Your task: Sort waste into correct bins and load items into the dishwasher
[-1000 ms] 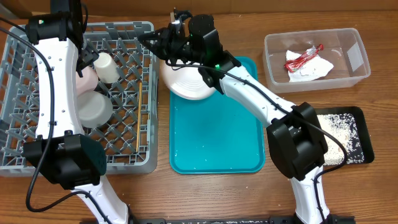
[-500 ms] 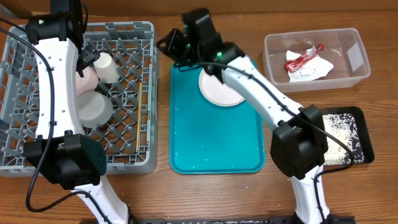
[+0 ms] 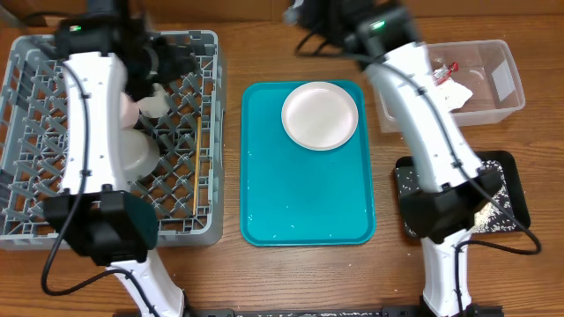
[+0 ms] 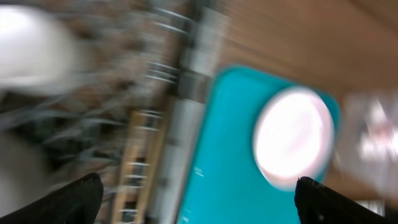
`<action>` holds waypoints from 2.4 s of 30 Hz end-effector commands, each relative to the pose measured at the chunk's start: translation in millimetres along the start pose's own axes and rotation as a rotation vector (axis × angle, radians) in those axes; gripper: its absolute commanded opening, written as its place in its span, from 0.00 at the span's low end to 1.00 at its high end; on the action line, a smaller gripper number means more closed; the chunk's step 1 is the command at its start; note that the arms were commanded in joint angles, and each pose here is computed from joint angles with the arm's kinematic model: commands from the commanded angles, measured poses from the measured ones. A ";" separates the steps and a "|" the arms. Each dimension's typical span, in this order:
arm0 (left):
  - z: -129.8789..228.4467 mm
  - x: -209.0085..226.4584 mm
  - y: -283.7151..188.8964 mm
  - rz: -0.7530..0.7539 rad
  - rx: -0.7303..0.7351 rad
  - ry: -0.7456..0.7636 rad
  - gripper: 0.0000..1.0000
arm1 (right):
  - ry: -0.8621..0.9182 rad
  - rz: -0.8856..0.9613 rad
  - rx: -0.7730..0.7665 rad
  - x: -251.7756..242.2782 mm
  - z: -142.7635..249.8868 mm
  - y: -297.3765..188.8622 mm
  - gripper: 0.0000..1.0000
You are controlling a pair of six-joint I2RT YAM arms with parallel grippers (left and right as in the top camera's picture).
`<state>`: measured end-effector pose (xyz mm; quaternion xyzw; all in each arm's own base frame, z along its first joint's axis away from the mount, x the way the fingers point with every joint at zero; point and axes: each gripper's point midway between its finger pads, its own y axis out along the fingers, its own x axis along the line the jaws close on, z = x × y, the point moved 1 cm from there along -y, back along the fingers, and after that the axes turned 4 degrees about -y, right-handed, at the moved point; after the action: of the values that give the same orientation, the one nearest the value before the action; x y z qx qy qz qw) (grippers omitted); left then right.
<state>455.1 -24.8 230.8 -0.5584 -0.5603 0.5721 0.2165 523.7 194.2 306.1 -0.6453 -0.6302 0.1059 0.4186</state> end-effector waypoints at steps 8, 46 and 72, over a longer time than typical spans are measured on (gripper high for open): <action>86.7 -160.8 37.7 0.083 -0.011 0.578 1.00 | 0.193 0.268 -0.100 -156.4 -85.8 -25.3 1.00; 131.8 -100.2 232.9 -0.206 0.254 0.164 0.50 | 0.298 0.436 -0.029 -242.4 -85.2 -44.0 1.00; 21.0 -64.4 94.9 -0.427 -0.040 0.122 0.04 | 0.298 0.436 -0.029 -242.4 -85.2 -44.0 1.00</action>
<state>476.9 -140.4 123.6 -0.4542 -0.6147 0.5223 0.3783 505.6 -65.3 274.7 -0.7754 -0.3978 0.1053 0.4789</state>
